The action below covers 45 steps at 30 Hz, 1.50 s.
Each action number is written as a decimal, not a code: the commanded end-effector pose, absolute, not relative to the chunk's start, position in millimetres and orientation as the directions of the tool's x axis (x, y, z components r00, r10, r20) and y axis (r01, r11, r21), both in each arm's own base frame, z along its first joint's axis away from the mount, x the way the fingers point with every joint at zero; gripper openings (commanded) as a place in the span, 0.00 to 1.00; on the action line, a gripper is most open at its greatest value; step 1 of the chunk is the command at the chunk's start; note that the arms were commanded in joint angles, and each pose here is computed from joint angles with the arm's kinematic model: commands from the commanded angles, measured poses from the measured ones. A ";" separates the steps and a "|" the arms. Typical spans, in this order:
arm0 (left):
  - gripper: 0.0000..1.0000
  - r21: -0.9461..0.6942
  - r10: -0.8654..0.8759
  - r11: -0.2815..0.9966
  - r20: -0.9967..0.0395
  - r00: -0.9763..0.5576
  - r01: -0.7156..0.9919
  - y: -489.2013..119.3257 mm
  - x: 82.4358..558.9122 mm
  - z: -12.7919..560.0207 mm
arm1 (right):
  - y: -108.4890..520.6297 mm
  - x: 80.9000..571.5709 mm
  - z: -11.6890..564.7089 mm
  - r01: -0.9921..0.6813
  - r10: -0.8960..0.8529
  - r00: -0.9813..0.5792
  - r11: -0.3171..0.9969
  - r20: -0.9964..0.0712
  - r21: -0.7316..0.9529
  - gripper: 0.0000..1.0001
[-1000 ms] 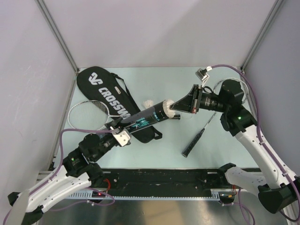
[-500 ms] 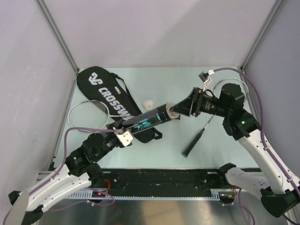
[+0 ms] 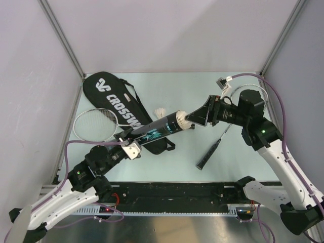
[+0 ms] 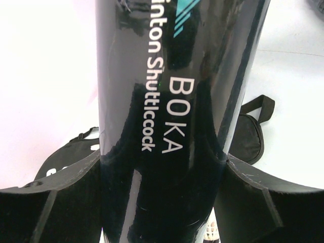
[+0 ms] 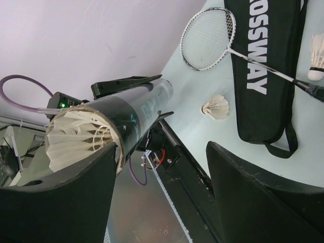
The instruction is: Pack up the badminton gear
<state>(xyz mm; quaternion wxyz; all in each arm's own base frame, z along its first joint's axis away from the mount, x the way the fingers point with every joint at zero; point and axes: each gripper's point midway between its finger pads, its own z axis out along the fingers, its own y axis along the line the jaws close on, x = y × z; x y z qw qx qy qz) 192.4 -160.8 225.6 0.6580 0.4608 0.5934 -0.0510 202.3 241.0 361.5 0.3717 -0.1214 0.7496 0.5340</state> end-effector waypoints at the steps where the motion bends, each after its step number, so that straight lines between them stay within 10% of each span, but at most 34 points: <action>1: 0.44 0.519 0.392 0.617 -0.854 0.341 0.591 -164.7 192.0 253.5 | 251.1 206.4 375.0 -0.622 0.201 -0.679 0.353 -0.706 0.699 0.72; 15: 0.44 0.533 0.425 0.603 -0.845 0.326 0.594 -166.7 196.0 245.6 | 289.6 215.3 341.1 -0.612 0.120 -0.712 0.378 -0.692 0.695 0.54; 34: 0.43 0.531 0.453 0.615 -0.843 0.290 0.582 -165.4 202.8 240.5 | 216.1 233.7 400.5 -0.644 0.308 -0.600 0.362 -0.738 0.674 0.80; 45: 0.43 0.439 0.366 0.655 -0.896 0.250 0.616 -171.3 198.4 249.8 | 111.7 366.6 318.9 -0.393 0.260 -0.403 0.817 -0.878 0.422 0.81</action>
